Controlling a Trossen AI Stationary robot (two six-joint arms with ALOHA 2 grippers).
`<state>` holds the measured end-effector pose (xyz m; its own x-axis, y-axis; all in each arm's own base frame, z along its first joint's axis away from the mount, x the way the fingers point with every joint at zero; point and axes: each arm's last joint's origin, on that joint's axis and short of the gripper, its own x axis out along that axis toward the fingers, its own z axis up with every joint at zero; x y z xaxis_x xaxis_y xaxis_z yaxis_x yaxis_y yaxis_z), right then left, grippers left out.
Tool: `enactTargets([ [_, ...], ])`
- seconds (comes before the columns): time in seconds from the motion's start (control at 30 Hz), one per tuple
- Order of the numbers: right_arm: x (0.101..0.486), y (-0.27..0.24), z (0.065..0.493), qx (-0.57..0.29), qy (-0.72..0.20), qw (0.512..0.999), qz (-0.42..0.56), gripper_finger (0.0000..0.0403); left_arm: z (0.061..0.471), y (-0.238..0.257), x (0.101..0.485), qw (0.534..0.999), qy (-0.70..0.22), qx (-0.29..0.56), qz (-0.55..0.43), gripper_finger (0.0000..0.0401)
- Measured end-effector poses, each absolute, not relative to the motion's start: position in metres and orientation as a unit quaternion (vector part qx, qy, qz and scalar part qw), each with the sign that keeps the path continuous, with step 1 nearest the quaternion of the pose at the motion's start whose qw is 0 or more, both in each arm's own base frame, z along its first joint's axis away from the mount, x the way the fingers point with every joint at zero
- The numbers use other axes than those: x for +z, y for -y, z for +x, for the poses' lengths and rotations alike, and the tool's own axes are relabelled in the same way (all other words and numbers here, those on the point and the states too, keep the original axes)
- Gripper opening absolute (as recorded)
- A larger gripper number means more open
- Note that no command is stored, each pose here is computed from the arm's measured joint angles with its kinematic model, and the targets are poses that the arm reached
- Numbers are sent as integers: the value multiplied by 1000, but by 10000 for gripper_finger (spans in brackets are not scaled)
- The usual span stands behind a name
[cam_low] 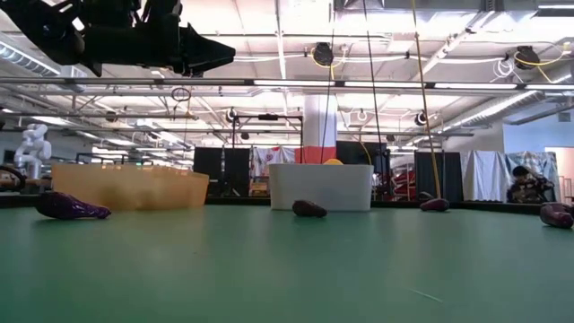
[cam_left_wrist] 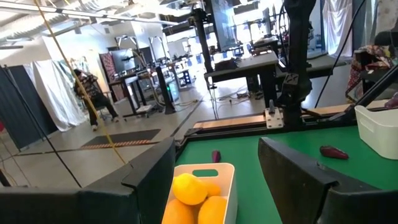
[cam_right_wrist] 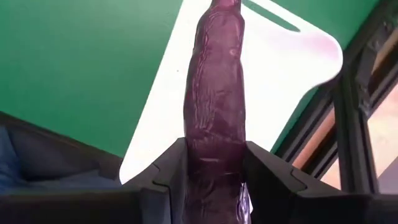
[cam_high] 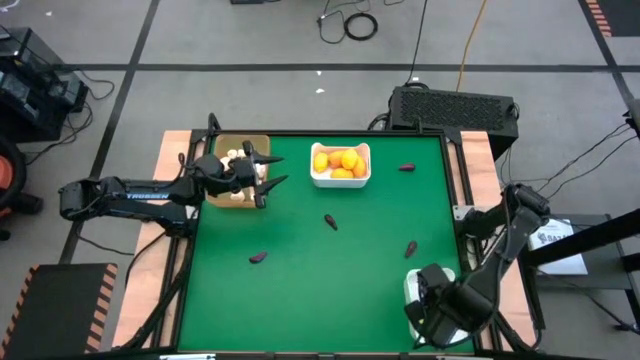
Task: Sort produce into baskets
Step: Put the eggplant into the bottom white bin
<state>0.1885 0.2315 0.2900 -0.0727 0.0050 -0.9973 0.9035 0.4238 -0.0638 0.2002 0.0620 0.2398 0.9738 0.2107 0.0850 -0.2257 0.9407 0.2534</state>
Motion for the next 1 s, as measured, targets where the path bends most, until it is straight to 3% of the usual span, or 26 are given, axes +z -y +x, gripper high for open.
enactTargets([
  [0.27, 290, -236, 181, -445, -585, 543, 407, 134, 200, -62, 240, 985, 29, 111, 133, 239],
  [0.53, 290, -235, 180, -440, -592, 548, 394, 191, 200, -62, 241, 984, 32, 112, 134, 239],
  [0.7, 292, -232, 180, -410, -616, 567, 363, 217, 200, -62, 239, 985, 26, 111, 132, 239],
  [0.83, 295, -219, 181, -440, -597, 582, 334, 221, 200, -62, 238, 986, 18, 110, 126, 239],
  [0.93, 292, -208, 191, -429, -560, 639, 306, 221, 200, -62, 237, 987, 17, 109, 114, 239],
  [1.0, 289, -192, 201, -438, -551, 649, 289, 221, 200, -62, 236, 989, 14, 109, 101, 239],
])
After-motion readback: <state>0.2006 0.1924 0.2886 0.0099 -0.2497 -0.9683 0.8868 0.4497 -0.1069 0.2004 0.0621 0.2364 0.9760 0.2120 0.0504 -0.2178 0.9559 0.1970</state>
